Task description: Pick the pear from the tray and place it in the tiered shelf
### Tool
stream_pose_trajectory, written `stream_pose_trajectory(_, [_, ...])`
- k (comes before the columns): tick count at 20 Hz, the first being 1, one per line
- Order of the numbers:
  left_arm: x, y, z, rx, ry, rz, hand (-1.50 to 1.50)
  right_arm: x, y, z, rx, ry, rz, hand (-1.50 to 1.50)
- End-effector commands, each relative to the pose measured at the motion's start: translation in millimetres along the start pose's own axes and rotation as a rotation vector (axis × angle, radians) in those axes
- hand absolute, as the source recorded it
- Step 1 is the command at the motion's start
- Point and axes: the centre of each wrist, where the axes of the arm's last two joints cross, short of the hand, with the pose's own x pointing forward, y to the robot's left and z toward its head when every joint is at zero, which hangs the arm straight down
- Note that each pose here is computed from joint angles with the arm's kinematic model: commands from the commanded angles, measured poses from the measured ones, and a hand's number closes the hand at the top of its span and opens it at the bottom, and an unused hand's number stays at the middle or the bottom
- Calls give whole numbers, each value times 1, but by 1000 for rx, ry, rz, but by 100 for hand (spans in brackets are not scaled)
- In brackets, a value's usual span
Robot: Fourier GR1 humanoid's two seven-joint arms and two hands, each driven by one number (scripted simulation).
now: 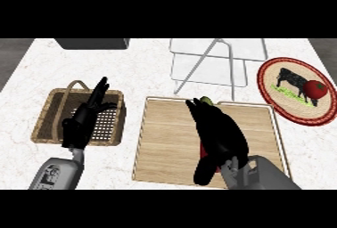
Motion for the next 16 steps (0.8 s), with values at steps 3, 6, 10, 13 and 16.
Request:
stream_pose_trajectory(3, [-15,0,5,1,33,6,0,-3,13,-2,27,121,59,-150])
stream_pose_trajectory(6, [3,-13,-14,-13,19,14,0,-7,2,-13,36,133,64,-150])
stream_pose_trajectory(10, [5,-10,-6,-17,15,3,0,-35,20,-15,12,141,70,-150])
stream_pose_trajectory(13, [-14,-2,3,-15,23,4,0,-12,32,-18,42,145,83,-150])
stream_pose_trajectory(16, [-16,-15,6,-7,25,4,0,-33,20,-29,43,155,68,-150])
